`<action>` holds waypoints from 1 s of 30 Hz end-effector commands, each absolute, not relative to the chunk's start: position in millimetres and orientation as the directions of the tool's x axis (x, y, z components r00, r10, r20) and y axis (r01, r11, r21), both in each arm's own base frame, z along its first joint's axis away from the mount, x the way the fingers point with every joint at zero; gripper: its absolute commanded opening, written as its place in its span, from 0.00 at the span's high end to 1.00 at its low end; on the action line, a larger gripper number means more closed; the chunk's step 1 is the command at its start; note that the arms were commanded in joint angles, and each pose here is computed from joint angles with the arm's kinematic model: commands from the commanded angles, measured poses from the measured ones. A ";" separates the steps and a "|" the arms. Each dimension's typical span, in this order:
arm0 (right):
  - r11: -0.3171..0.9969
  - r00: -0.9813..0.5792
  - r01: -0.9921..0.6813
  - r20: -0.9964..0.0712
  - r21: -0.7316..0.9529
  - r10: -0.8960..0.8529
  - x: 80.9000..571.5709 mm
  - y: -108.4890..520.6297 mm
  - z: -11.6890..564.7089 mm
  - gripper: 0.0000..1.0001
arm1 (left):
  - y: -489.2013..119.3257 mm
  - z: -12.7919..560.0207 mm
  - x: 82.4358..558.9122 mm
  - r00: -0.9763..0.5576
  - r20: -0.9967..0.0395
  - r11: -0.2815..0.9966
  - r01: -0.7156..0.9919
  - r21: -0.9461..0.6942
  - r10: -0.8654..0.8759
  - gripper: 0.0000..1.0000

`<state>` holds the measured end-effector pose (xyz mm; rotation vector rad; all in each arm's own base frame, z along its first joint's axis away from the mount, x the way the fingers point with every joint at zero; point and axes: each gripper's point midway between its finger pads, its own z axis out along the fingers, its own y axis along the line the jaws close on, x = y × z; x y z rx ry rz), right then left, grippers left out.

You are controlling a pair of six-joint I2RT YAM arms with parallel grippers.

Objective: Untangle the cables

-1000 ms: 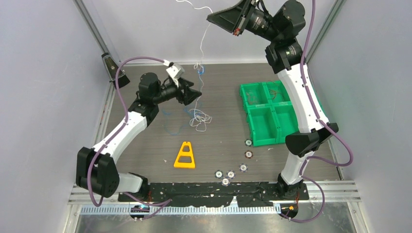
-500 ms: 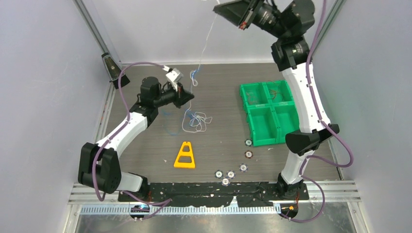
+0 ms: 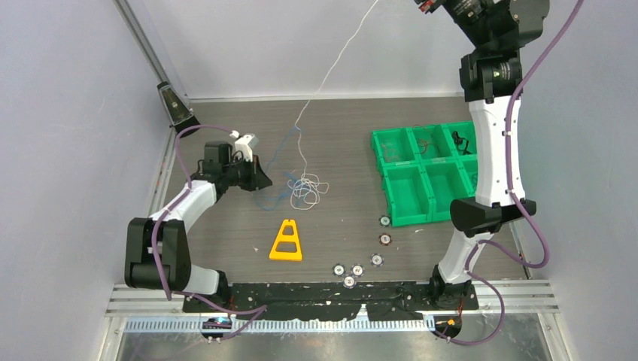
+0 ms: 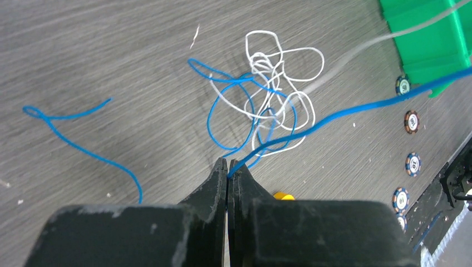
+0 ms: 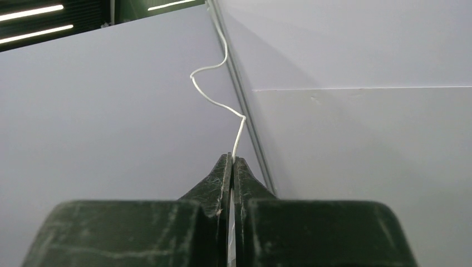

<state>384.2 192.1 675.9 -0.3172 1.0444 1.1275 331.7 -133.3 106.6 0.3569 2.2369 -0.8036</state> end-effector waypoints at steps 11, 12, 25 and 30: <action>0.642 0.350 -0.745 -0.716 0.178 0.604 368.1 115.5 732.0 0.95 | -83.5 86.6 326.7 -0.790 -0.612 0.848 0.304 -0.434 -0.030 1.00; 0.650 0.357 -0.739 -0.716 0.176 0.600 368.3 113.2 732.3 0.95 | -79.8 87.1 326.1 -0.790 -0.613 0.852 0.295 -0.433 -0.038 1.00; 0.555 0.277 -0.816 -0.733 0.162 0.621 355.7 131.5 727.4 0.95 | -109.2 186.7 334.2 -0.511 -0.859 0.729 0.595 -0.338 0.018 0.26; 0.542 0.276 -0.828 -0.735 0.146 0.620 346.7 137.0 730.2 0.94 | -166.7 225.9 330.0 -0.256 -0.953 0.606 0.788 -0.109 0.162 0.13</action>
